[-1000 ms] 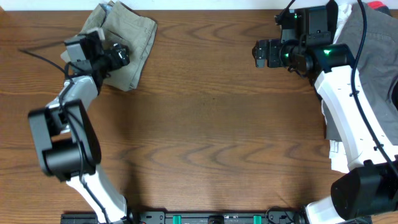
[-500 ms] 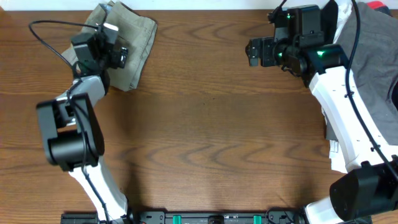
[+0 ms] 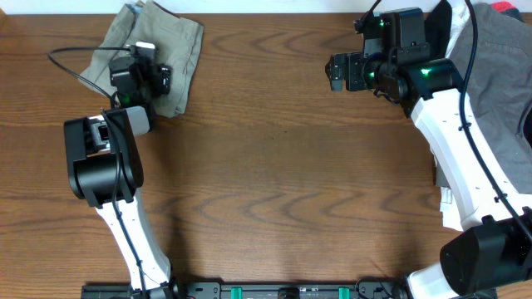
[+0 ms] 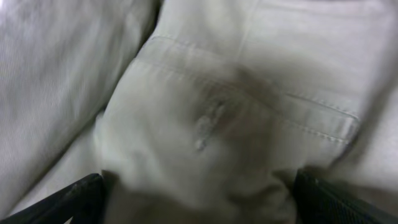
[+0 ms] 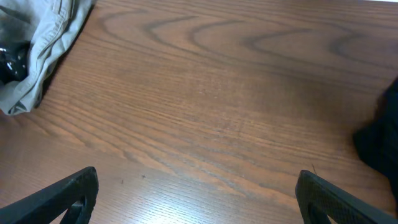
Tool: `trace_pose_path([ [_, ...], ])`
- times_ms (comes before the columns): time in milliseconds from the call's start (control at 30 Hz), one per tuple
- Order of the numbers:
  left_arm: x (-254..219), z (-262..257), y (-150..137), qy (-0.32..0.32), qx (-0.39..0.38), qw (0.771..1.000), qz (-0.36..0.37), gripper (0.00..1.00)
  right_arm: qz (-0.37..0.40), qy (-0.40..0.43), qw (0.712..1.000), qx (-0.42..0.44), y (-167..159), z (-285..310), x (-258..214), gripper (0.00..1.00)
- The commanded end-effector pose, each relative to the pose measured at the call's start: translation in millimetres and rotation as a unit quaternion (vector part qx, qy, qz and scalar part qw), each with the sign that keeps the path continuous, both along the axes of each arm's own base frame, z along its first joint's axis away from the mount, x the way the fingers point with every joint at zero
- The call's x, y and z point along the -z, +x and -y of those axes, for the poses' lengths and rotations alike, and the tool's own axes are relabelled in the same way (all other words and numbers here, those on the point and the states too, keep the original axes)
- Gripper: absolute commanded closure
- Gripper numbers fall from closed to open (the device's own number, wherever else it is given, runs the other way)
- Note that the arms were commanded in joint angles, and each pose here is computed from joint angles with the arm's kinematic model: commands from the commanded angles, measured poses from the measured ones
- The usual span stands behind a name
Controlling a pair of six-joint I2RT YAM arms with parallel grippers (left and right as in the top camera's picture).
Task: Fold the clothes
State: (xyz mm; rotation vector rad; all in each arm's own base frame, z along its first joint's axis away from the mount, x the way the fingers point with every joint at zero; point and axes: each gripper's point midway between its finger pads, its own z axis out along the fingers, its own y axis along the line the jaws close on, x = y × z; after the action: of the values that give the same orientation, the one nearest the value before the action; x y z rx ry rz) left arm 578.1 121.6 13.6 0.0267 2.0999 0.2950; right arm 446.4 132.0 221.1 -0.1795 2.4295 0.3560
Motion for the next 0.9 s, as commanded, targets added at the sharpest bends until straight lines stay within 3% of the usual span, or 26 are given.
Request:
trace_pose_path([
  [0, 89, -23, -51, -0.107, -0.149, 0.978, -0.094, 0.02, -0.004, -0.001, 1.000, 0.000, -1, -4, 4, 0.01],
  [200, 112, -18, -76, -0.204, -0.237, 0.941, -0.127, 0.02, -0.002, 0.000, 1.000, 0.000, 0, -5, 3, 0.01],
  [367, 127, -10, -95, -0.285, -0.313, 0.895, -0.142, 0.02, -0.001, 0.000, 1.000, -0.001, 0, -6, 3, 0.01],
  [633, 142, 23, -114, -0.406, -0.358, 0.819, -0.188, 0.02, 0.002, 0.001, 1.000, -0.005, 0, -10, 2, 0.01],
  [733, 141, 29, -112, -0.434, -0.361, 0.805, -0.185, 0.02, 0.003, 0.001, 1.000, -0.006, 0, -11, 2, 0.01],
  [867, 131, 42, -92, -0.475, -0.316, 0.804, -0.168, 0.02, 0.002, 0.001, 1.000, -0.006, 0, -10, 2, 0.01],
])
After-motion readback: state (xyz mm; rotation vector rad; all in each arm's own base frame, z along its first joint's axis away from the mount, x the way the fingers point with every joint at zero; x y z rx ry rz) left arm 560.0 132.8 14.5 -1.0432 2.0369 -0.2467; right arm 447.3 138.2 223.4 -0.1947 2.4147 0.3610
